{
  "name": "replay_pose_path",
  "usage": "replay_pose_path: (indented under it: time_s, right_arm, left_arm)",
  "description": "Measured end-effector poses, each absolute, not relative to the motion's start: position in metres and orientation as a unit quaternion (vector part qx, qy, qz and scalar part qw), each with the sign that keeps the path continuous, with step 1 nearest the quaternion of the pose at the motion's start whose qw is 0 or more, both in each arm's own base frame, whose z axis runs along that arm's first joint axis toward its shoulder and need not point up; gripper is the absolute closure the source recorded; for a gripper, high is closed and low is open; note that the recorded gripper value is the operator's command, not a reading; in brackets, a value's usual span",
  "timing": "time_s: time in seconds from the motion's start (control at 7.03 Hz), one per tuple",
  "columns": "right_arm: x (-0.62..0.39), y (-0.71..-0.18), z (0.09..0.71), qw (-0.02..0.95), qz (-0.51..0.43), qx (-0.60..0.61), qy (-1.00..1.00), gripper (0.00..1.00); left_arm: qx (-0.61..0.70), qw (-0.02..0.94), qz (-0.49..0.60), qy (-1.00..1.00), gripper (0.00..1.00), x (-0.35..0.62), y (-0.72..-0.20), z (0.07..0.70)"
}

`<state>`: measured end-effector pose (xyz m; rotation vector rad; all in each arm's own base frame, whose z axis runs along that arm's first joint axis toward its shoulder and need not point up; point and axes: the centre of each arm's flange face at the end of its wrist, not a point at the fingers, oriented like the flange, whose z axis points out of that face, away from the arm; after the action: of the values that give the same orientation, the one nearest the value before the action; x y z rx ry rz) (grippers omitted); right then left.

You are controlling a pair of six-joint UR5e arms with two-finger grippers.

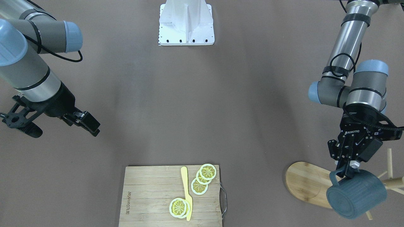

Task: Hang cup on storage rack
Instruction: 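Hook the mug handle onto a stand peg with the left gripper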

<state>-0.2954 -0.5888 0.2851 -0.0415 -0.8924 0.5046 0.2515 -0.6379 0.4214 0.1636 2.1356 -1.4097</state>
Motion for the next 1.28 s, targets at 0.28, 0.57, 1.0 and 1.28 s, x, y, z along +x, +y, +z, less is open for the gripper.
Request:
replay_pose_path:
  time_s: [0.28,0.57,1.0,1.28]
  right_arm:
    - [-0.296,-0.588,0.285,0.871,0.241,-0.02,-0.427,0.0]
    - [-0.297,-0.588,0.285,0.872,0.24,-0.02,-0.427,0.0]
    - [-0.299,-0.587,0.285,0.872,0.239,-0.019,-0.426,0.0]
    - [-0.301,-0.586,0.286,0.873,0.239,-0.018,-0.424,0.0]
  left_arm:
    - [0.05,0.279,-0.531,0.799,1.0,0.249,-0.635,0.426]
    - [0.042,0.273,-0.533,0.799,1.0,0.244,-0.628,0.437]
    - [0.025,0.265,-0.543,0.796,1.0,0.238,-0.621,0.452]
    - [0.017,0.259,-0.55,0.794,1.0,0.236,-0.619,0.457]
